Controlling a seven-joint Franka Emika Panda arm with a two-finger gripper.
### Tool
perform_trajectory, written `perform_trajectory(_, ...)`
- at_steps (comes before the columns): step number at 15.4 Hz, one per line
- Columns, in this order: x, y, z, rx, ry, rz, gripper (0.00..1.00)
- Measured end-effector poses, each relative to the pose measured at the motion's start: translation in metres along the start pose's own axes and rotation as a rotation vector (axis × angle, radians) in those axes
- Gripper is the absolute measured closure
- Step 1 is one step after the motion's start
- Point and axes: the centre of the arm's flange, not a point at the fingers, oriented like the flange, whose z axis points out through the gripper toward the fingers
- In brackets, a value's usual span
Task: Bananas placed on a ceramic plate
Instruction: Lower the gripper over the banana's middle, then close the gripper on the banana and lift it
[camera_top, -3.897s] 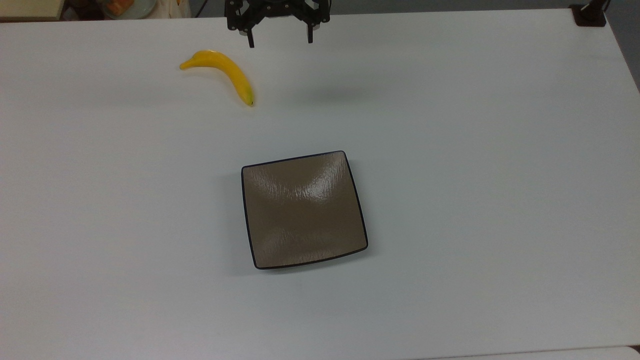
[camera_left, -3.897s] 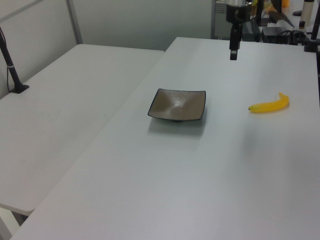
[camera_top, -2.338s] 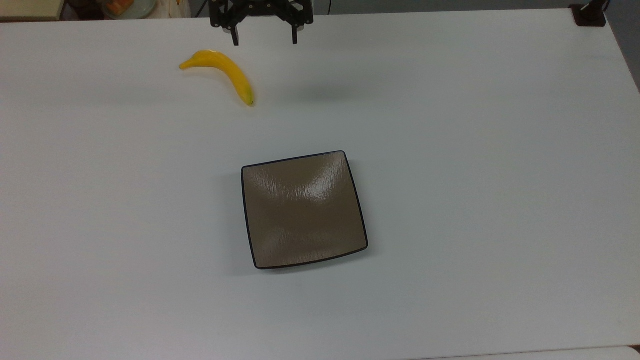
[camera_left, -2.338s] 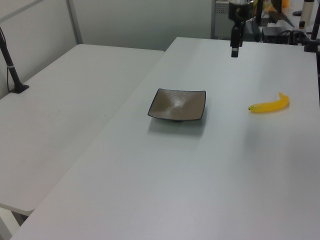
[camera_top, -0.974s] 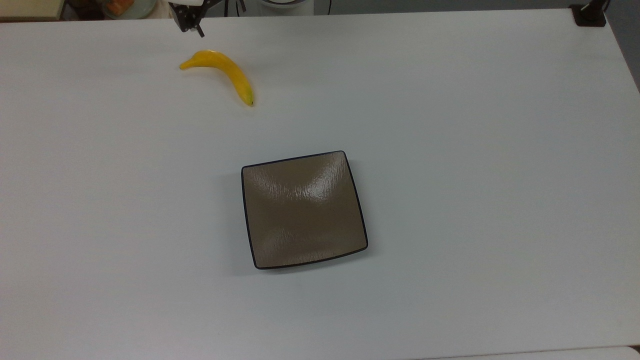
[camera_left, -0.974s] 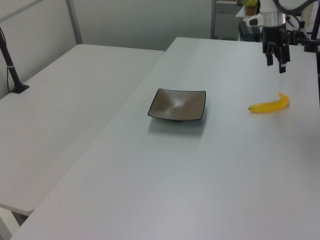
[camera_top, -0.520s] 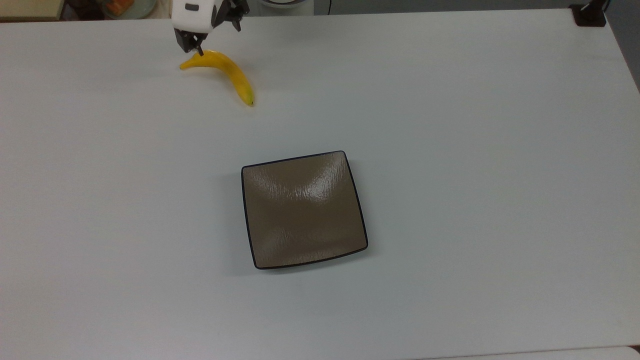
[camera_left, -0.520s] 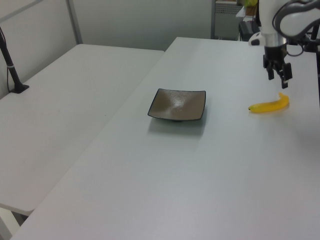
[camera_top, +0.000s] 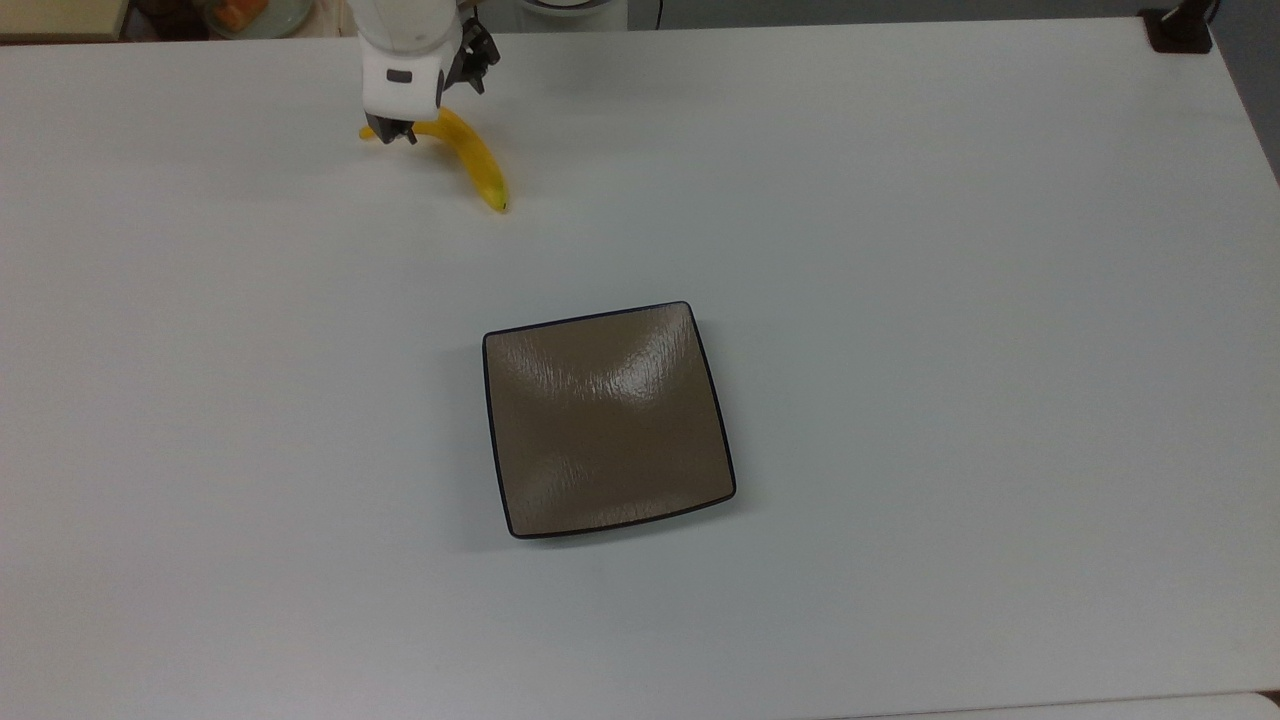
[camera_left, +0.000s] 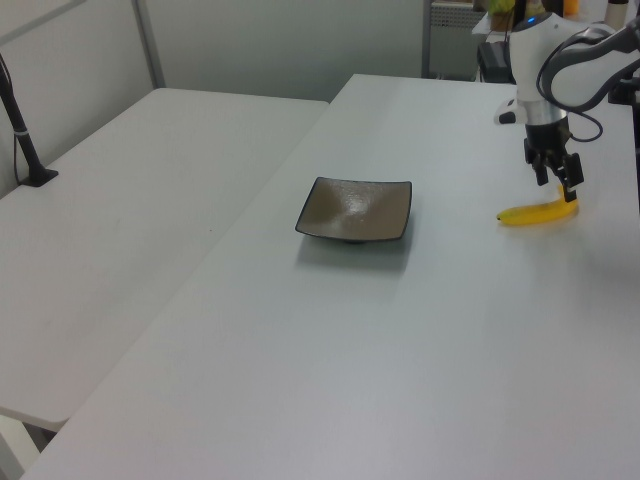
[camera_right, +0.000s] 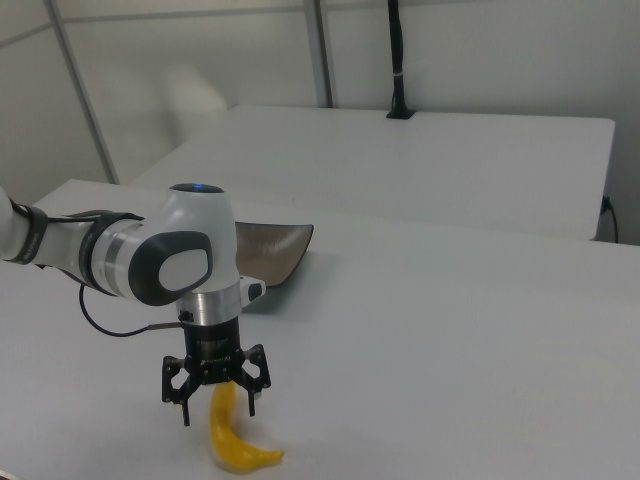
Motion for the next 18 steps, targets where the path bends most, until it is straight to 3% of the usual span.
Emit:
perform_trajectory(4, 0.007, 0.002, 0.019, 0.025, -0.02, -0.008, 0.0)
perform_trajectory(7, 0.008, 0.003, 0.023, 0.031, -0.025, -0.009, 0.07)
perform_trajectory(8, 0.008, 0.003, 0.023, 0.031, -0.025, -0.009, 0.14)
perform_trajectory(13, 0.008, 0.003, 0.023, 0.031, -0.024, -0.009, 0.68)
perform_trajectory(18, 0.008, 0.003, 0.022, 0.03, -0.024, -0.009, 0.7)
